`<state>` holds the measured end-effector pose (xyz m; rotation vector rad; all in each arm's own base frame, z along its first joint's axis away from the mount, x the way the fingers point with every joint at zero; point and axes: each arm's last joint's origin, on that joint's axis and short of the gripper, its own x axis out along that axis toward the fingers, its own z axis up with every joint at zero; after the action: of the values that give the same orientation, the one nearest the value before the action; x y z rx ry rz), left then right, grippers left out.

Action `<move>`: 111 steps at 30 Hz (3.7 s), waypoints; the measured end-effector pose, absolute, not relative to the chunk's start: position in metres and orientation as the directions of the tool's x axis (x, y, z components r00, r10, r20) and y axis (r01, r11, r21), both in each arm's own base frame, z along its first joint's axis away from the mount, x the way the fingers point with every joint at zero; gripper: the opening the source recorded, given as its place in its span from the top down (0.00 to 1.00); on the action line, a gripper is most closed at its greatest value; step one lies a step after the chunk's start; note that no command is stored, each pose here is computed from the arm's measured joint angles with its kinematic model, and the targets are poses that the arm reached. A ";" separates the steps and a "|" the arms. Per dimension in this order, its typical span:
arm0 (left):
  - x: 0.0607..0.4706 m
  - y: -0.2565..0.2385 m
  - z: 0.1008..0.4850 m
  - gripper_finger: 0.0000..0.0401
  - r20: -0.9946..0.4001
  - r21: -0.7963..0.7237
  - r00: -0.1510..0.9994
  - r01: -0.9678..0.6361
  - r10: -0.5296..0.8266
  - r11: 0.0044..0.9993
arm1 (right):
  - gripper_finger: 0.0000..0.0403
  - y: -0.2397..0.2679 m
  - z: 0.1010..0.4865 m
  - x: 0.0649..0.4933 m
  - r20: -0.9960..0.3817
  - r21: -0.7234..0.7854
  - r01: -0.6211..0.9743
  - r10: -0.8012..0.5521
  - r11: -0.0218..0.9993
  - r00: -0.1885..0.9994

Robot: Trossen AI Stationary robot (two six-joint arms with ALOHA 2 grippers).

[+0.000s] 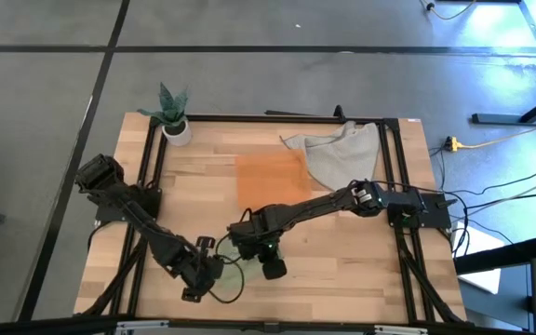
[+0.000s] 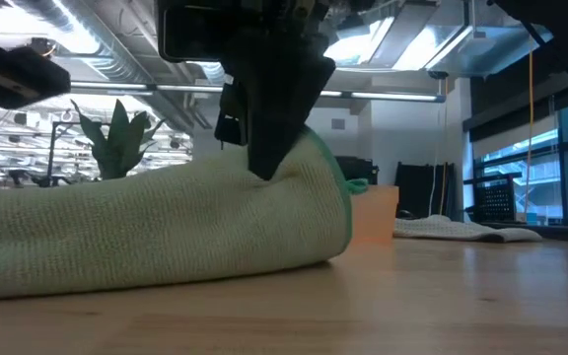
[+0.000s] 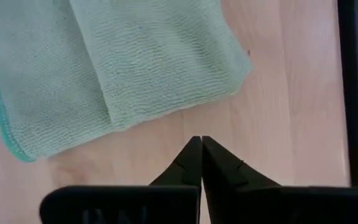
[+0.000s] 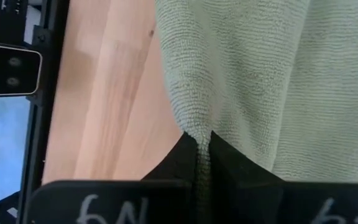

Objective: Roll microfiber towels into tight, uniform cylinder then place into a basket
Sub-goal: Roll the green microfiber towel

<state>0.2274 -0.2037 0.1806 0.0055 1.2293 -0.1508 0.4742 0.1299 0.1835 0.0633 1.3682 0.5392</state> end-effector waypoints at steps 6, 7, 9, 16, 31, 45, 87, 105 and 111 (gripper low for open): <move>0.210 -0.210 0.191 1.00 -0.923 -0.019 0.381 0.085 -0.050 0.996 | 0.95 0.128 0.183 0.475 -0.931 0.292 -0.321 0.345 0.901 0.122; 0.207 -0.210 0.193 1.00 -0.922 -0.016 0.384 0.070 -0.042 0.997 | 0.95 0.128 0.183 0.475 -0.931 0.289 -0.322 0.343 0.902 0.125; 0.201 -0.211 0.198 1.00 -0.915 -0.008 0.404 0.043 -0.024 0.999 | 0.95 0.128 0.183 0.476 -0.930 0.288 -0.322 0.344 0.902 0.128; 0.189 -0.221 0.203 1.00 -0.877 0.022 0.480 0.037 0.001 0.999 | 0.95 0.129 0.184 0.478 -0.926 0.283 -0.331 0.347 0.900 0.151; 0.183 -0.222 0.201 1.00 -0.825 0.090 0.560 -0.013 0.082 0.996 | 0.94 0.130 0.184 0.478 -0.910 0.327 -0.342 0.391 0.881 0.136; 0.193 -0.179 0.147 1.00 -0.756 0.220 0.616 -0.080 0.222 0.972 | 0.94 0.131 0.184 0.477 -0.896 0.356 -0.371 0.426 0.858 0.124; 0.192 -0.155 0.117 1.00 -0.836 0.124 0.540 0.015 0.096 0.992 | 0.94 0.036 0.192 0.501 -0.844 0.455 -0.111 0.468 0.883 0.263; 0.191 -0.154 0.116 1.00 -0.838 0.123 0.536 0.014 0.097 0.992 | 0.94 0.024 0.174 0.514 -0.889 0.283 -0.068 0.289 0.957 0.356; 0.191 -0.154 0.116 1.00 -0.839 0.123 0.535 0.012 0.097 0.992 | 0.94 0.026 0.169 0.516 -0.897 0.254 -0.066 0.260 0.965 0.358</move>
<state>0.1913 -0.1543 0.1160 0.1187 1.0054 0.0506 0.5158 0.0257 0.1687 0.1852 1.1877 0.2122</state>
